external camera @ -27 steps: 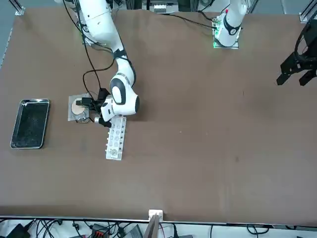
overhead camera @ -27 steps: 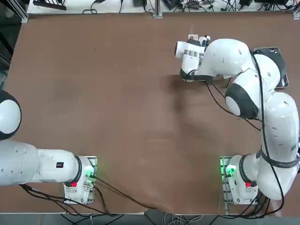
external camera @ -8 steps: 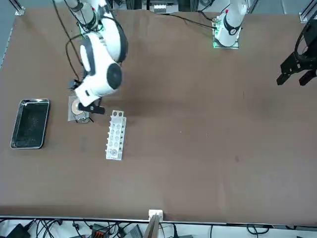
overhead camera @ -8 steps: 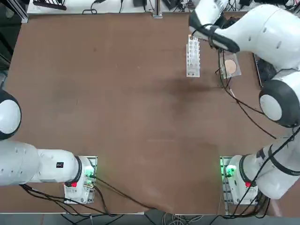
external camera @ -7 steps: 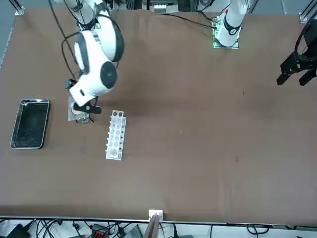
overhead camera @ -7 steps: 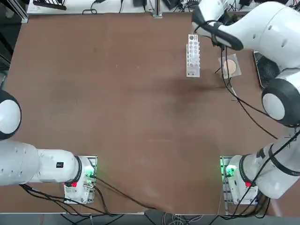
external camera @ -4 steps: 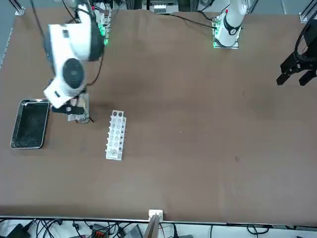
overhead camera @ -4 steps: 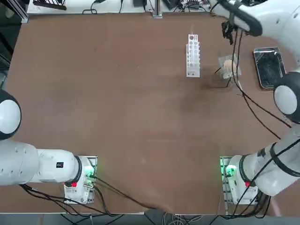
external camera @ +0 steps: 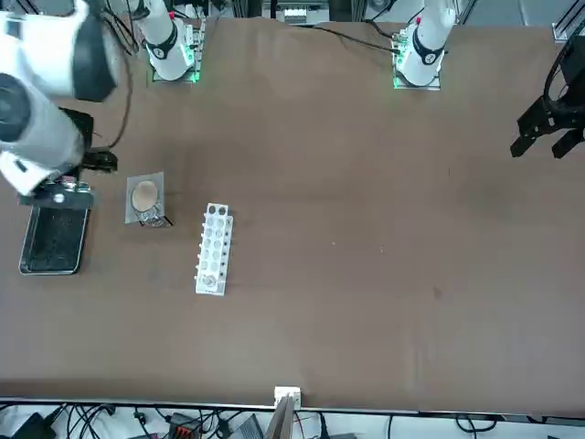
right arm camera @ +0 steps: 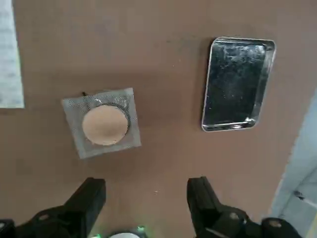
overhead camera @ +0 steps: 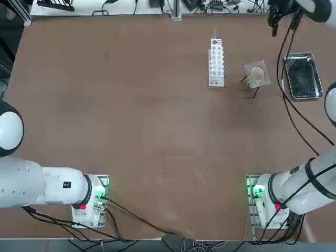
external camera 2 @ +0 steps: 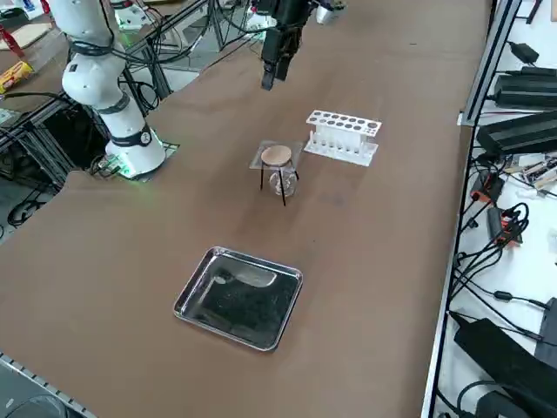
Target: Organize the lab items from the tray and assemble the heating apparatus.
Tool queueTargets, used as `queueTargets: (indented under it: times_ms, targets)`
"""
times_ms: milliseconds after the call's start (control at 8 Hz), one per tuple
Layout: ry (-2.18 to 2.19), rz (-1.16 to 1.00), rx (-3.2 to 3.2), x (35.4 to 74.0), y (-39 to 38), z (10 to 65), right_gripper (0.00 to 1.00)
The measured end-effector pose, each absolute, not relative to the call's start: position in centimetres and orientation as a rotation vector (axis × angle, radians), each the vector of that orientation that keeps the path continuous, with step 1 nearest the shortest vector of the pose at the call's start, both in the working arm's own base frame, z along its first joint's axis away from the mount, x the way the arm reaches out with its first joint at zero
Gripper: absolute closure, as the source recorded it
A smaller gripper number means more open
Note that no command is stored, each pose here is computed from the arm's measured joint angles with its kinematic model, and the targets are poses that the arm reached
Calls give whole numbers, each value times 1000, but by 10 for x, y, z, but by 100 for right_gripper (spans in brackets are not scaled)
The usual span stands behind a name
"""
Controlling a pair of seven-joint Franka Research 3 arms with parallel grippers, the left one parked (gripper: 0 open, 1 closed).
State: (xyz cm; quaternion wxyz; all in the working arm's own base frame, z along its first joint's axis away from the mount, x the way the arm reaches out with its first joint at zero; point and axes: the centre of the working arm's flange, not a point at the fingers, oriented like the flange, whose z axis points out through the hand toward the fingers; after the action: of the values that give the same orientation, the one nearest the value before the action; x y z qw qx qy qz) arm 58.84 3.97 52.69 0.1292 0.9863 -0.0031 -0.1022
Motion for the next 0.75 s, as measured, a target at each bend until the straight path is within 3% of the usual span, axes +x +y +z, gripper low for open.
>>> queueTargets:
  times_ms: [750]
  targets:
    - [-154, -107, 3139, 591, -55, 558, 0]
